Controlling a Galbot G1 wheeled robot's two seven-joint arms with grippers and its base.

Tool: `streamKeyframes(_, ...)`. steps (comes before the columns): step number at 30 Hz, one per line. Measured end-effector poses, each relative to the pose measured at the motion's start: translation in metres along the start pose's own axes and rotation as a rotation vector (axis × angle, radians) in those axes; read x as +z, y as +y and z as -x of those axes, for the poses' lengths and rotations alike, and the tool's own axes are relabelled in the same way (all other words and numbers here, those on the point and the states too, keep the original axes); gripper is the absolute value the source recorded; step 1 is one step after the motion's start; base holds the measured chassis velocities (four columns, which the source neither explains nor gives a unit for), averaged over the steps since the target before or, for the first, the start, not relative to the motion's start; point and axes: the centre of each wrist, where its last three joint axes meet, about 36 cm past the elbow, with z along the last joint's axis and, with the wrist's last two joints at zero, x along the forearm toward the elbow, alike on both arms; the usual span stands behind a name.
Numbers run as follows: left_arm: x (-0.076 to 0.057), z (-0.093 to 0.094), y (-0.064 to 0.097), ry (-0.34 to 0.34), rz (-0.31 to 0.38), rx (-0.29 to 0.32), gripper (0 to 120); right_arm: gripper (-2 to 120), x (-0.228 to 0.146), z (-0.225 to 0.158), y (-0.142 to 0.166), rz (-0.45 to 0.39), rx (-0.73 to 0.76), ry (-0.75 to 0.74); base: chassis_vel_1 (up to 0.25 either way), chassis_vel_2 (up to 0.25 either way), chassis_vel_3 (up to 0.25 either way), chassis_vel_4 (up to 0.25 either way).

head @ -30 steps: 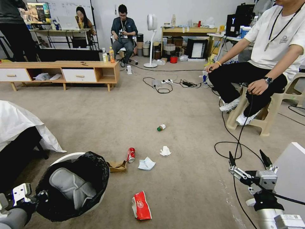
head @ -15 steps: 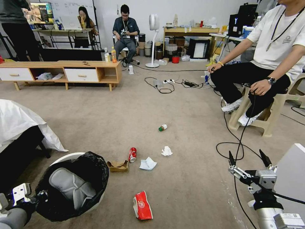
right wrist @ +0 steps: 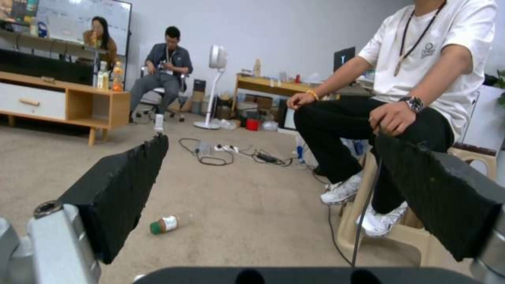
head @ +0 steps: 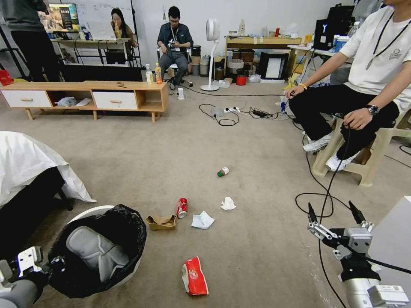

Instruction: Pick up the trash bin and place the garbage on the floor into it.

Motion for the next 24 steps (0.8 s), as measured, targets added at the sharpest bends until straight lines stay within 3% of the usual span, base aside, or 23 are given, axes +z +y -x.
streamKeyframes(24,0.0001,0.0029,0.0005,0.004,-0.001,0.000,1,100,0.0016,0.0027,0.0003,0.005,0.003,0.006,0.000,0.000,0.000,0.000)
